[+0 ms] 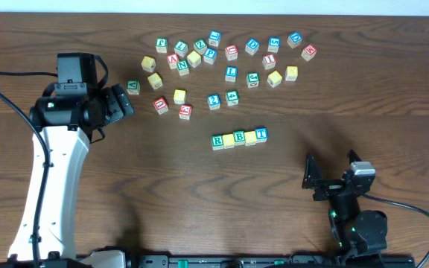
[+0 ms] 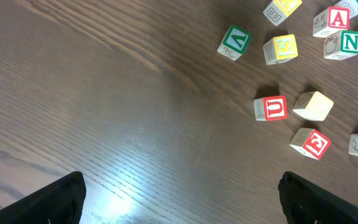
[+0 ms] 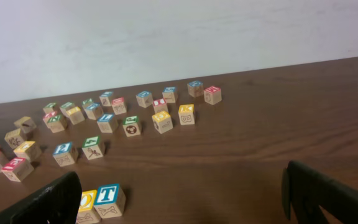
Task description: Spell out ROBOT
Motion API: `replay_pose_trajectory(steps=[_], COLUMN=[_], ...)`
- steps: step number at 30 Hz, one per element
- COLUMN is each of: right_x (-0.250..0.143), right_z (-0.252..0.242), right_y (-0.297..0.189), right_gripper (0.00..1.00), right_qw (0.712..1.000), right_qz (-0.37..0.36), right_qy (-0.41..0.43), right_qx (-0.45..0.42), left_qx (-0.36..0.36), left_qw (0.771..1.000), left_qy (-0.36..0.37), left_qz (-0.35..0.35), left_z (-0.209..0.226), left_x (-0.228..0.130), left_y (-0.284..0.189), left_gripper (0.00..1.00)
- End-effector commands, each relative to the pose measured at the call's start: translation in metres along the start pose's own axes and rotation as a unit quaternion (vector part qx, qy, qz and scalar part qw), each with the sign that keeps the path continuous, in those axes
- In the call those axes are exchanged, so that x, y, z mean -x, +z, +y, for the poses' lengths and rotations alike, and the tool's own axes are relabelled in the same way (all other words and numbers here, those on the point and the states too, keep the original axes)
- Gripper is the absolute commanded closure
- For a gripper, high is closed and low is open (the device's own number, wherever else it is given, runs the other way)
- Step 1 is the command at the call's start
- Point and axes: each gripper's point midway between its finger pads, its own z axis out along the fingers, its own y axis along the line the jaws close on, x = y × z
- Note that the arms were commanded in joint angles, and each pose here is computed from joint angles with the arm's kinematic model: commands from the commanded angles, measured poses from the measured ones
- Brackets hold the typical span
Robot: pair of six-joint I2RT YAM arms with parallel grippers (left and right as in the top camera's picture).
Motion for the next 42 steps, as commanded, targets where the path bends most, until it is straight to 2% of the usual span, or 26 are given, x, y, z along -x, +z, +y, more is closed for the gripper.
replay_pose_trajectory(steps=[1, 12, 16, 22, 29, 35, 36, 42], right_x=[-0.001, -0.001, -0.001, -0.001, -0.001, -0.001, -0.001, -0.001], right_z=[-0.002, -0.002, -0.002, -0.002, -0.002, -0.002, -0.002, -0.002], right_y=[0.0, 0.0, 0.0, 0.0, 0.0, 0.0, 0.0, 0.0], right_gripper=[0.01, 0.01, 0.01, 0.01, 0.01, 0.01, 0.01, 0.01], right_qw=[1.0, 1.0, 1.0, 1.0, 1.0, 1.0, 1.0, 1.0], right_qz=[-0.001, -0.001, -0.001, -0.001, -0.001, -0.001, -0.001, -0.001], right_qy=[0.0, 0.0, 0.0, 0.0, 0.0, 0.0, 0.0, 0.0], right_qx=[-0.003, -0.003, -0.003, -0.003, -0.003, -0.003, -0.003, -0.003], left_qx=[0.006, 0.002, 0.011, -0.013, -0.027, -0.089, -0.105, -0.134], left_qw=[1.0, 1.0, 0.999, 0.994, 0.985, 0.94, 0.924, 0.88], left_qy=[0.002, 0.0, -0.002, -0.011, -0.021, -0.045, -0.051, -0.055], left_qz=[0.0, -0.011, -0.046, -0.105, -0.168, -0.325, -0.364, -0.452], left_z=[0.003, 0.004, 0.013, 0.018, 0.036, 0.034, 0.035, 0.04], left_x=[0.001, 0.001, 0.004, 0.004, -0.028, -0.023, -0.026, -0.041], left_y=[0.001, -0.008, -0.027, -0.073, -0.092, -0.092, -0.09, -0.084], left_gripper=[0.03, 0.02, 0.03, 0.02, 0.02, 0.02, 0.02, 0.02])
